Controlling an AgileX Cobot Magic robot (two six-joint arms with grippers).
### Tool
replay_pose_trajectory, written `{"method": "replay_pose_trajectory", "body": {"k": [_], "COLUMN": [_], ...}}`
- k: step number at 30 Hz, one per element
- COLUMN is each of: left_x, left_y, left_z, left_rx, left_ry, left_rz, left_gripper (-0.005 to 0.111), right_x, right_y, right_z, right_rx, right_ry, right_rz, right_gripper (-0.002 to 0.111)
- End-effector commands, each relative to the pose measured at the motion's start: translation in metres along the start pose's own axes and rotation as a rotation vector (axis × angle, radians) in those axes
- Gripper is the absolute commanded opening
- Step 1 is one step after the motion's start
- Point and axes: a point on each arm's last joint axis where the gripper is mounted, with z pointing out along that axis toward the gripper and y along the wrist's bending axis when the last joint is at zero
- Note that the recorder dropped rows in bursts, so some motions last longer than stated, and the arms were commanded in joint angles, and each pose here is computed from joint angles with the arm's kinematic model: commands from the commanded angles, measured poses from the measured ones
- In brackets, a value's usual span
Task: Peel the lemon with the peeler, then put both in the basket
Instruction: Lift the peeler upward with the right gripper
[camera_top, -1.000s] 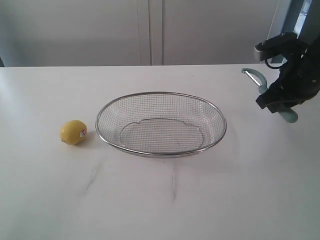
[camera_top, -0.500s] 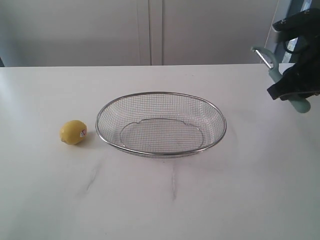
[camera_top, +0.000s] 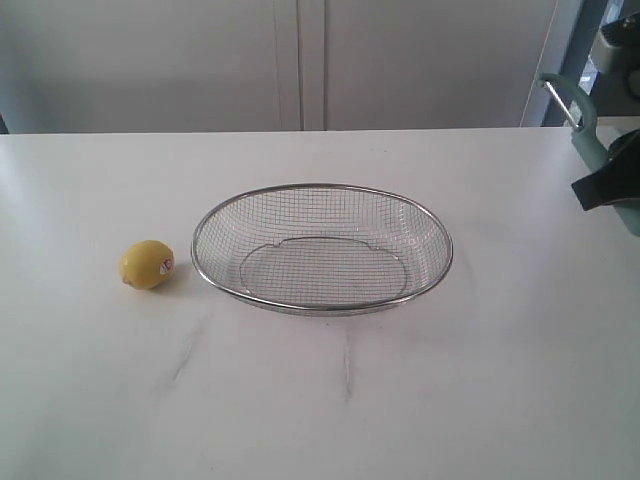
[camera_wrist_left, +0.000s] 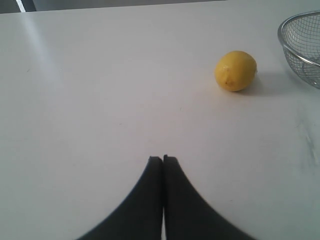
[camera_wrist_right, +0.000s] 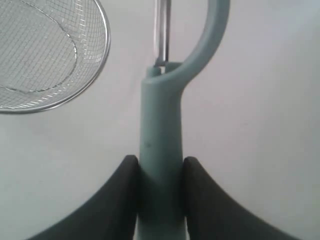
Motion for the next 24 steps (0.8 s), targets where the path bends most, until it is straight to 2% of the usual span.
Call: {"method": "replay_pose_trajectory", "body": {"k": [1, 16, 24], "left_x": [0.001, 0.001, 0.001], "left_y": [0.0, 0.0, 0.0], "left_z": [0.0, 0.0, 0.0], "left_rx": [0.002, 0.002, 0.002], "left_ry": [0.002, 0.002, 0.002], "left_rz": [-0.011, -0.011, -0.011], "left_gripper": [0.0, 0.0, 0.0], "right_x": [0.007, 0.012, 0.013], "right_y": [0.007, 0.018, 0.021], "right_z": [-0.009, -0.015, -0.032], "right_rx": [-0.035, -0.135, -0.131], "right_ry": [-0.015, 0.017, -0.033], "right_rz": [0.039, 0.099, 0.098], "right_gripper": [0.0, 0.0, 0.0]}}
